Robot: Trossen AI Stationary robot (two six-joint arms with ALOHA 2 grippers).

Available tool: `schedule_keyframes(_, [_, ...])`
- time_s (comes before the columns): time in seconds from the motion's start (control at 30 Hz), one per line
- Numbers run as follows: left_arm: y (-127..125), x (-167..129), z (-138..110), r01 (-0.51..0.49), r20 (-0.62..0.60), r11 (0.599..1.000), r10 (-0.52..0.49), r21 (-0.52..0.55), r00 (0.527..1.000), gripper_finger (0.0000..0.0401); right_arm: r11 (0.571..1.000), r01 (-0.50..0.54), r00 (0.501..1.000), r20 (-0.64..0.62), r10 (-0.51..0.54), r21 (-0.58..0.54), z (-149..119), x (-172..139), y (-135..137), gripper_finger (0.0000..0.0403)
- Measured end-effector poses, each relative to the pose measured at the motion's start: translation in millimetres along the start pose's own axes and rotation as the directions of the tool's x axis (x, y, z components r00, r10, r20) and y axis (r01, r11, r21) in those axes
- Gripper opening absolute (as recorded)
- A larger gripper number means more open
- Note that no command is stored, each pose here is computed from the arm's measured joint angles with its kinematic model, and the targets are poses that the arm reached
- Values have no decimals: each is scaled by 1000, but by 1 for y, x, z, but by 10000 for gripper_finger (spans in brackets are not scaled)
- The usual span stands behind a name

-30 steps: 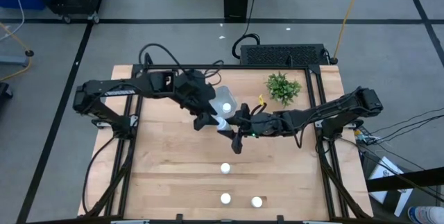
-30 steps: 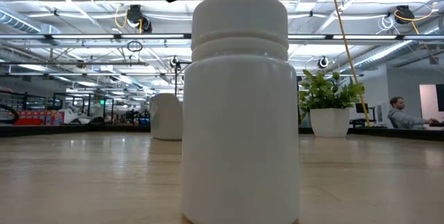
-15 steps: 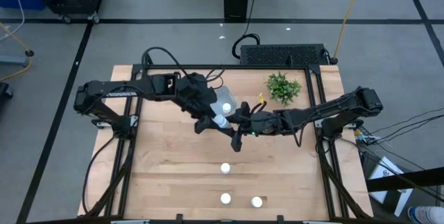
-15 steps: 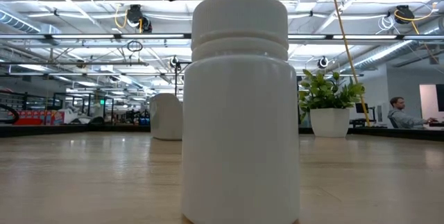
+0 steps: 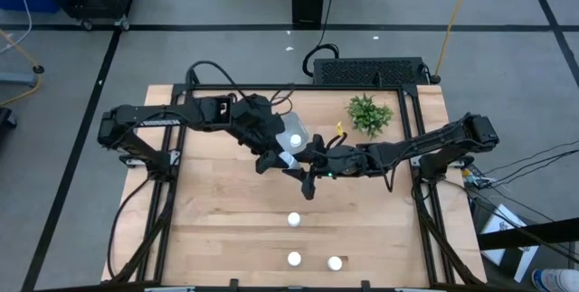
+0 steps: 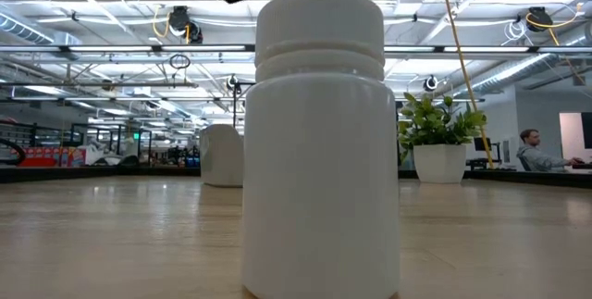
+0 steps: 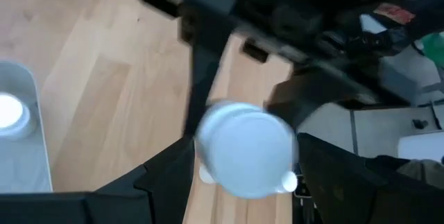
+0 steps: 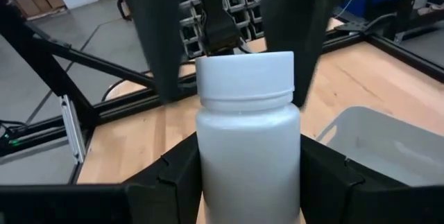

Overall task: Pick and place pill bottles into a basket
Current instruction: Put the white pill bottle into the gray bin

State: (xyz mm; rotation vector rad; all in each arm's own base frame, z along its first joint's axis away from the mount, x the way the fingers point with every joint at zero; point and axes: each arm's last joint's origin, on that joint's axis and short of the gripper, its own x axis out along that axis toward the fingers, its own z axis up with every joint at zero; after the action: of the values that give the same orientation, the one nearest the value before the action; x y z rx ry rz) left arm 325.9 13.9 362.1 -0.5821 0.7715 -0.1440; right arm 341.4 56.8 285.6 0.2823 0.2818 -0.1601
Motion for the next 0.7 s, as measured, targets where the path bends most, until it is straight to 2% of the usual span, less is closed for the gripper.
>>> schedule_keyframes(0.23, [3, 7, 1, -4, -8, 1000, 4, -17, 1000, 253, 1000, -10, 1000, -6, 10, 0, 0, 0, 1, 173])
schedule_keyframes(0.33, [3, 7, 1, -2, -12, 1000, 2, -10, 1000, 229, 1000, -9, 1000, -7, 9, 0, -1, 0, 1, 173])
schedule_keyframes(0.5, [6, 5, 0, -21, -19, 1000, 21, -12, 1000, 166, 1000, 4, 1000, -17, -3, 18, -2, 0, -1, 173])
schedule_keyframes(0.7, [6, 5, 0, -16, -23, 1000, 16, -13, 1000, 164, 1000, 1, 1000, -18, -1, 29, -2, 0, 0, 175])
